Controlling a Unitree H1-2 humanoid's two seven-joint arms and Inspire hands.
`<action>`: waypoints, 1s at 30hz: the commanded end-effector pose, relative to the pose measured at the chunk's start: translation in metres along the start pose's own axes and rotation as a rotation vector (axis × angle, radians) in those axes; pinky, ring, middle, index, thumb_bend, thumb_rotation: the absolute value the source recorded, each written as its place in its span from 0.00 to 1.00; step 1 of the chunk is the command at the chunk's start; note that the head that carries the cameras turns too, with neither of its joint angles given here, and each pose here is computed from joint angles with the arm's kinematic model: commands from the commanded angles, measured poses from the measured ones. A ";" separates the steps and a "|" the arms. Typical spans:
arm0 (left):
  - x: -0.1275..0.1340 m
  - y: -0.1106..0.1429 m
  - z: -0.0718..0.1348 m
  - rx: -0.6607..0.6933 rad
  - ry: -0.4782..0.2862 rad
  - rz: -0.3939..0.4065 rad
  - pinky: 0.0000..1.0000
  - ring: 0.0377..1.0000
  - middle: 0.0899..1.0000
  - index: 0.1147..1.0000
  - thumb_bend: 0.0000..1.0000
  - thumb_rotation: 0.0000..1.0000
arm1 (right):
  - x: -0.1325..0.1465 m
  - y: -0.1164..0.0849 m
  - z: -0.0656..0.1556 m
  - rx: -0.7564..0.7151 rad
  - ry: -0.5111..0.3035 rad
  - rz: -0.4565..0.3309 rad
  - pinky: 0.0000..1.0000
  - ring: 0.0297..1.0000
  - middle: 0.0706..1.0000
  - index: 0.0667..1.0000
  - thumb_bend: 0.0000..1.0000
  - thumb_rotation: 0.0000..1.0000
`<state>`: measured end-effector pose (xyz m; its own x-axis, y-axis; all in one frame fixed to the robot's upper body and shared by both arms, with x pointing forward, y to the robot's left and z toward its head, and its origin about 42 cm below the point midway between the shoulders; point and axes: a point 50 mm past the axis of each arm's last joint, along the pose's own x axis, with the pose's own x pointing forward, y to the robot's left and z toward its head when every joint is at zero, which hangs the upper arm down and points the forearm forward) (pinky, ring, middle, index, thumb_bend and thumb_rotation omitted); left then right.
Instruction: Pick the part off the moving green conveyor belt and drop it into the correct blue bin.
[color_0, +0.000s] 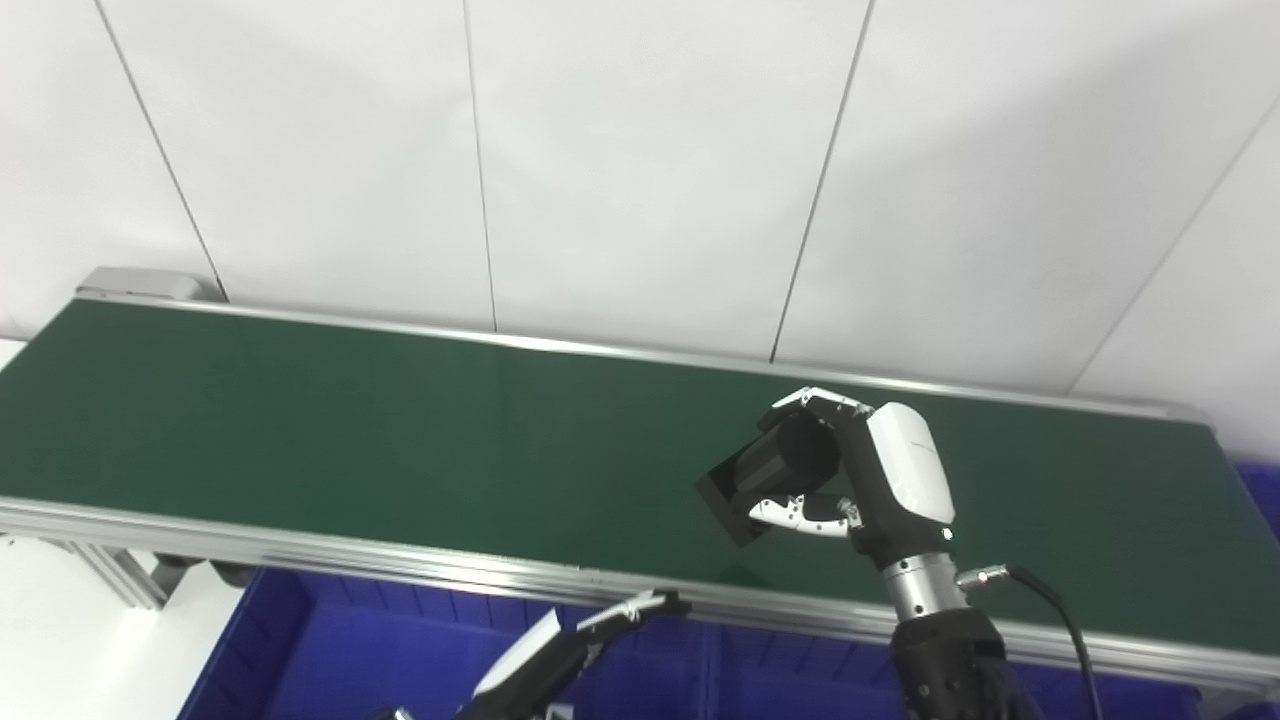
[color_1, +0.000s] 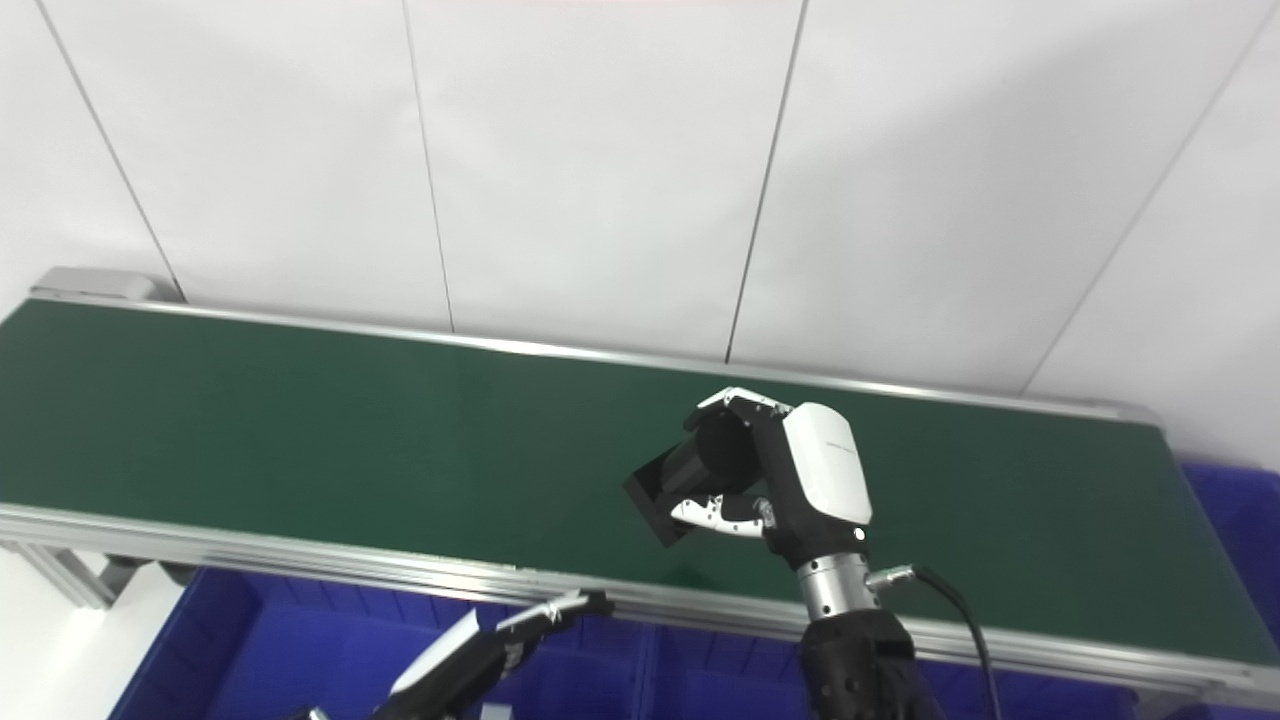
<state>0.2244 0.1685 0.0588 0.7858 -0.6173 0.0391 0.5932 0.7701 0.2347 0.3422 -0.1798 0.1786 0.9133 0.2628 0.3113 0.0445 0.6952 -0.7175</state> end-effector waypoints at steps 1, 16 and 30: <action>0.005 0.010 0.012 0.036 -0.064 0.007 0.94 0.96 0.96 0.87 0.90 0.23 | 0.003 -0.015 0.008 0.007 -0.028 -0.046 0.30 0.35 0.43 0.50 0.51 0.00; 0.009 0.023 0.022 0.050 -0.076 0.024 0.94 0.95 0.94 0.86 0.92 0.22 | -0.035 -0.025 0.003 0.005 0.035 -0.019 0.33 0.36 0.44 0.49 0.51 0.00; 0.011 0.028 0.031 0.049 -0.083 0.025 0.93 0.94 0.93 0.85 0.92 0.22 | -0.069 -0.026 -0.010 -0.002 0.120 0.016 0.30 0.35 0.44 0.49 0.51 0.00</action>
<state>0.2364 0.1774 0.0793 0.7935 -0.6053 0.0624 0.5730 0.7778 0.2581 0.2825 -0.2197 0.1566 0.9630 0.1997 0.1808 -0.0039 0.6814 -0.7319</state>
